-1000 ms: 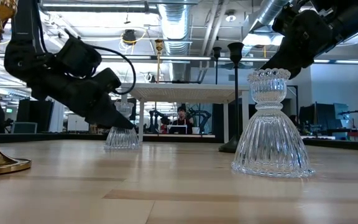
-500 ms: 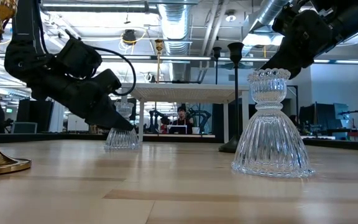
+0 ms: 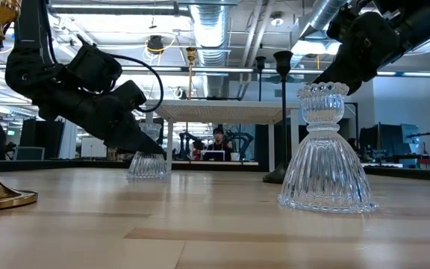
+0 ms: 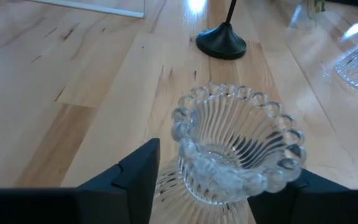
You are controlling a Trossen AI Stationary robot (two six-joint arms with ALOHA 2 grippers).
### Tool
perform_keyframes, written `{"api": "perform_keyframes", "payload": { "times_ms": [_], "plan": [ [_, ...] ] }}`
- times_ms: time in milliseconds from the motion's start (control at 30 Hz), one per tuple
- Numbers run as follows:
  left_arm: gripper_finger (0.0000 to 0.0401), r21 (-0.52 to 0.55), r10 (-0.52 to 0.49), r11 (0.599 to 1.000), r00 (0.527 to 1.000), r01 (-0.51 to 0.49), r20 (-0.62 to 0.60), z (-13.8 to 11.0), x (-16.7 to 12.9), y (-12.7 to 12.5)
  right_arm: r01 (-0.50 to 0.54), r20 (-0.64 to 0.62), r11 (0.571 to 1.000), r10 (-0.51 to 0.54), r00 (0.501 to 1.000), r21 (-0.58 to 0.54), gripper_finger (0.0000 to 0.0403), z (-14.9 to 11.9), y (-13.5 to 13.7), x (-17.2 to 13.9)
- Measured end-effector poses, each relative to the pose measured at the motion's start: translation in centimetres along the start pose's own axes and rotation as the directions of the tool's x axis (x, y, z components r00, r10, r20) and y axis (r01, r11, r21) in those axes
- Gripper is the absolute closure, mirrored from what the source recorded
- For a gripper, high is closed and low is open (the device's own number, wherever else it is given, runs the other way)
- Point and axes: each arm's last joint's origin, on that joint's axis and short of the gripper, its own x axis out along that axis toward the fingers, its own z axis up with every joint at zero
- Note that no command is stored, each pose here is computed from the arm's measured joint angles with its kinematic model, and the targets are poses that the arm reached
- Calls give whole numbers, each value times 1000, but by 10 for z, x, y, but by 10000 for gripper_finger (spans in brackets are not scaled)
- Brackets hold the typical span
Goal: Pick & Place candle stick holders
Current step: Put the top transparent candle holder on the shelf
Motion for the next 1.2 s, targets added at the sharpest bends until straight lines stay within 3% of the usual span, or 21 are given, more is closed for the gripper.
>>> {"api": "perform_keyframes", "payload": {
  "times_ms": [1200],
  "plan": [
    [258, -43, 2, 999, 1000, -1, 27, 3, 0, 0, 0, 0, 1000, 0, 1000, 0, 403, 0, 0, 0]
  ]
}}
